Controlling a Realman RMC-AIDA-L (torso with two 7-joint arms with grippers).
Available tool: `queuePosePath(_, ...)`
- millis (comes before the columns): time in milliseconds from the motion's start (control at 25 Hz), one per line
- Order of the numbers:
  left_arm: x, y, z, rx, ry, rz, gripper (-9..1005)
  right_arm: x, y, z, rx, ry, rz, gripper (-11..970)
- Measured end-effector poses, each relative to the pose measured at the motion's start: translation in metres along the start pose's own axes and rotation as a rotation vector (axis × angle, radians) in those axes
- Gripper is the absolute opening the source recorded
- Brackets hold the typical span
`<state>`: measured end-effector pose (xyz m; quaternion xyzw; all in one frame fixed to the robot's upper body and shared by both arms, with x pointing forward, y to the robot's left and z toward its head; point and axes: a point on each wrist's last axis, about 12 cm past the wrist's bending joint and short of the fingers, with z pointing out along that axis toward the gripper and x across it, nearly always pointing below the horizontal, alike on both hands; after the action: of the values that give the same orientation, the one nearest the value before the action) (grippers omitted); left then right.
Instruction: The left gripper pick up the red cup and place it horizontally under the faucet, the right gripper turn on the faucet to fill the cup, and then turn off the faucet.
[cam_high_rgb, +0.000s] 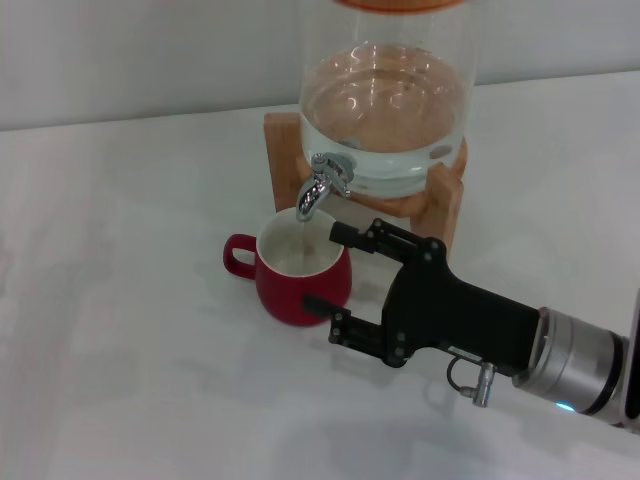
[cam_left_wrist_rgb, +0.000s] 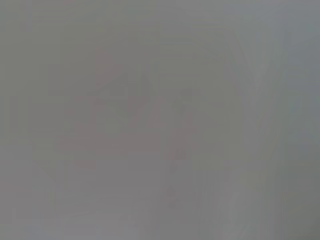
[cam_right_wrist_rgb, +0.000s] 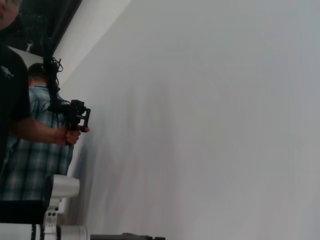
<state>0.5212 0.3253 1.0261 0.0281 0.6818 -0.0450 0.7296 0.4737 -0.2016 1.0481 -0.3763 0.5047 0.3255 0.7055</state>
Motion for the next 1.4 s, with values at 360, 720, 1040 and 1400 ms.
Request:
queuePosePath(360,-0.0009,-0.0009,0.0022,0.004,-0.002,0.0,679,0.0005,-0.0022,0.0056,-0.011,0.007,-0.007,678)
queuePosePath(720,-0.0024,-0.002,0.0057,0.009,-0.007,0.003,679,0.0001,-0.0043,0.0089,-0.015,0.004,-0.012,678)
queuePosePath(1040,-0.0027,-0.0026,0.0067,0.011,-0.008,0.002,679,0.0,-0.0045,0.009,-0.015,0.004,-0.013,678)
queuePosePath(1400,-0.0027,-0.0027,0.0067,0.011,-0.008,0.002,679,-0.0001,-0.0045,0.0091,-0.015,0.004,-0.013,678)
